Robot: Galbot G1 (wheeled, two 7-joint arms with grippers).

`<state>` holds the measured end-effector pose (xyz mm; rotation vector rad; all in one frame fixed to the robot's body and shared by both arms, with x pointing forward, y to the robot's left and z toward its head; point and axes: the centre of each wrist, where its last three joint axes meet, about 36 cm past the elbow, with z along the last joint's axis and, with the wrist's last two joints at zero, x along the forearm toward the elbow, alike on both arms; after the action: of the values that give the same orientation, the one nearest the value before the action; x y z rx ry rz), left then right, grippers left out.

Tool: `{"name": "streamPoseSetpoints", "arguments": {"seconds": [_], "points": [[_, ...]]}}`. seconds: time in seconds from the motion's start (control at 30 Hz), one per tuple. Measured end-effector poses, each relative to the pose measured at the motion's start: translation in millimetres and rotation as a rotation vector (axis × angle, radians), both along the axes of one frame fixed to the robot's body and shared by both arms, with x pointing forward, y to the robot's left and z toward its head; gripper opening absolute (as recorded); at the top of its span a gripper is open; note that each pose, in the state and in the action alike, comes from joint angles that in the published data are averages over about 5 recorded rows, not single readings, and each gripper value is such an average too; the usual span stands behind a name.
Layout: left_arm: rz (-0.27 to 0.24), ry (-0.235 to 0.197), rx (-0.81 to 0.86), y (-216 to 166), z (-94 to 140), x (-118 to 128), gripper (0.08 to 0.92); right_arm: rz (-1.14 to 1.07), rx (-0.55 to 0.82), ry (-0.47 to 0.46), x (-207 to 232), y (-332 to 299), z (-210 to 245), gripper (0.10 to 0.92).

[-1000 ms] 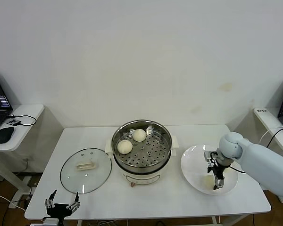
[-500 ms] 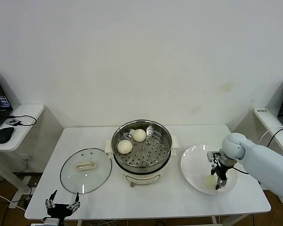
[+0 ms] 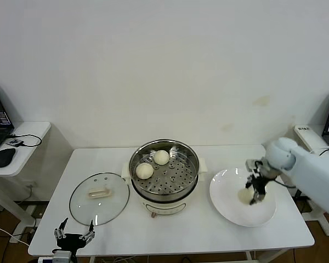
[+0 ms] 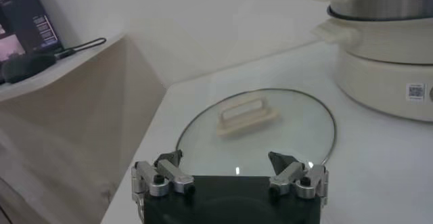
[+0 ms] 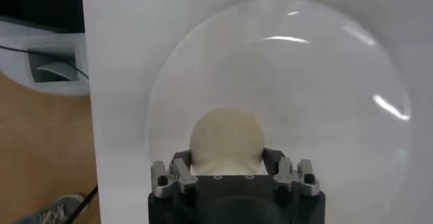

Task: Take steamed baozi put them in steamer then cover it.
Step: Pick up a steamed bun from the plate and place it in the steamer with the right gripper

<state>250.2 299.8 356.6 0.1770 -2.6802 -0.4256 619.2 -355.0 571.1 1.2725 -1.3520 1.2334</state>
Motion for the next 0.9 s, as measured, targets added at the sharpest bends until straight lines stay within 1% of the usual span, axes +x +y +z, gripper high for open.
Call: {"name": "streamPoseSetpoints", "arguments": {"seconds": [0.3, 0.53, 0.7, 0.9], "points": [[0.013, -0.025, 0.03, 3, 2, 1, 0.823, 0.128, 0.088, -0.101, 37, 52, 90, 0.642], [0.028, -0.035, 0.039, 6, 5, 1, 0.823, 0.33, 0.141, -0.155, 64, 110, 138, 0.645], [0.038, -0.043, 0.044, 9, 7, 1, 0.823, 0.508, 0.151, -0.176, 69, 159, 154, 0.645], [0.051, -0.049, 0.035, 8, 7, 1, 0.823, 0.719, 0.134, -0.175, 60, 215, 147, 0.645]]}}
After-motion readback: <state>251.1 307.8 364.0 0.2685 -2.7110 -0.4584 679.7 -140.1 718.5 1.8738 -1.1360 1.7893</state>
